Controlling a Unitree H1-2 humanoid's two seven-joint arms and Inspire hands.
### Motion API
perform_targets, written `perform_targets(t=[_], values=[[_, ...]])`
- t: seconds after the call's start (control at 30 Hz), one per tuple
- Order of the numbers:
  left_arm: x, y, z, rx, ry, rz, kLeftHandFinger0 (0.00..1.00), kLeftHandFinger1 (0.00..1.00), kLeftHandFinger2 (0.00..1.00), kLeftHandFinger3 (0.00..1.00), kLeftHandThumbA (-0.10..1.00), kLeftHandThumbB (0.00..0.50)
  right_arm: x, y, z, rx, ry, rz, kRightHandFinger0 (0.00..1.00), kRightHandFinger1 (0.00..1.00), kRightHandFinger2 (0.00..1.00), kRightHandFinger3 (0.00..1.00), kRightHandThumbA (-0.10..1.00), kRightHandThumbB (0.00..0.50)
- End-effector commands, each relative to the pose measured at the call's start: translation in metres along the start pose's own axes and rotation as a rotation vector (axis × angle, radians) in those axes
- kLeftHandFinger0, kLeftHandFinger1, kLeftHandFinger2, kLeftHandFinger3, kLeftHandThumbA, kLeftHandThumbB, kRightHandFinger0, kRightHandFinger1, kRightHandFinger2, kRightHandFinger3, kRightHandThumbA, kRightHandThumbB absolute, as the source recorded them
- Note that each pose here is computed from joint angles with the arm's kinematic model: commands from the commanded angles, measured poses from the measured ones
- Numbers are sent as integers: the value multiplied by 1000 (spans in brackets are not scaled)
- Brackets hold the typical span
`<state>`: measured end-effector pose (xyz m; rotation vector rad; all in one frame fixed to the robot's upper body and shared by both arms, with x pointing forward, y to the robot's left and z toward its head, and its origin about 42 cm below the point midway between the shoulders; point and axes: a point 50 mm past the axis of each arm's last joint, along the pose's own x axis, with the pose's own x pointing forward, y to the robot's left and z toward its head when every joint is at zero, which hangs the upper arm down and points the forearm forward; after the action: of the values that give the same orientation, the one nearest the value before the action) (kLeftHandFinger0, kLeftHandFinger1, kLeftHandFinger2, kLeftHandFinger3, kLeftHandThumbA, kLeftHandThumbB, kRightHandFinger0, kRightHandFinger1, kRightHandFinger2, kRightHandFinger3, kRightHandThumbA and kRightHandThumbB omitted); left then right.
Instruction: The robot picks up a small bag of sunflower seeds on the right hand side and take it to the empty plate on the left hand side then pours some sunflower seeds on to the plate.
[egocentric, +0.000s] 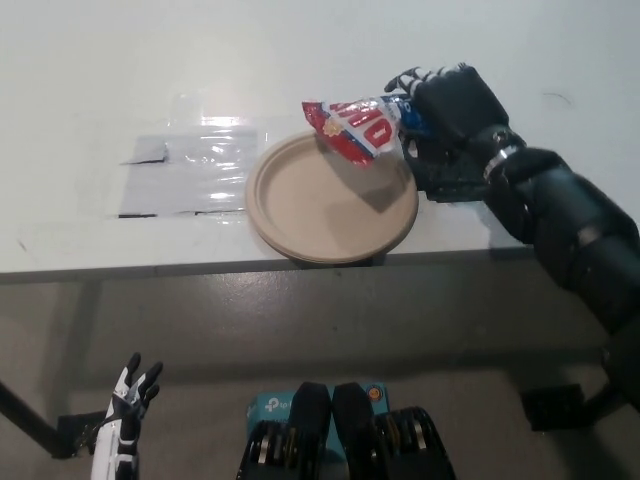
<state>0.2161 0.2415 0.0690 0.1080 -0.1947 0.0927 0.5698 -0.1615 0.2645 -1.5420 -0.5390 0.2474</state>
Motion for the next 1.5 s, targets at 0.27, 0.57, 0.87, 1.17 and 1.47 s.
perform_targets(t=[0.27, 0.57, 0.87, 1.17, 1.47], values=[[7, 1, 12, 10, -49, -16, 1000, 969, 881, 1000, 1000, 44, 46, -82, 2, -85, 9, 216, 0, 192, 483, 339, -100, 311], [14, 1, 14, 10, -57, -30, 1000, 966, 880, 1000, 1000, 70, 46, -88, 0, -175, -24, 215, 0, 48, 365, 234, -100, 315], [16, 2, 15, 18, -50, -42, 1000, 952, 864, 1000, 1000, 89, 46, -102, -3, -210, -61, 185, 0, 110, 584, 391, -100, 298], [18, 2, 17, 25, -57, -49, 1000, 930, 824, 1000, 1000, 73, 42, -106, -3, -282, -121, 162, 0, 2, 378, 281, -100, 268], [20, 3, 18, 28, -65, -57, 1000, 970, 928, 1000, 1000, 68, 36, -102, 0, -359, -168, 161, 0, 80, 455, 336, -100, 283]])
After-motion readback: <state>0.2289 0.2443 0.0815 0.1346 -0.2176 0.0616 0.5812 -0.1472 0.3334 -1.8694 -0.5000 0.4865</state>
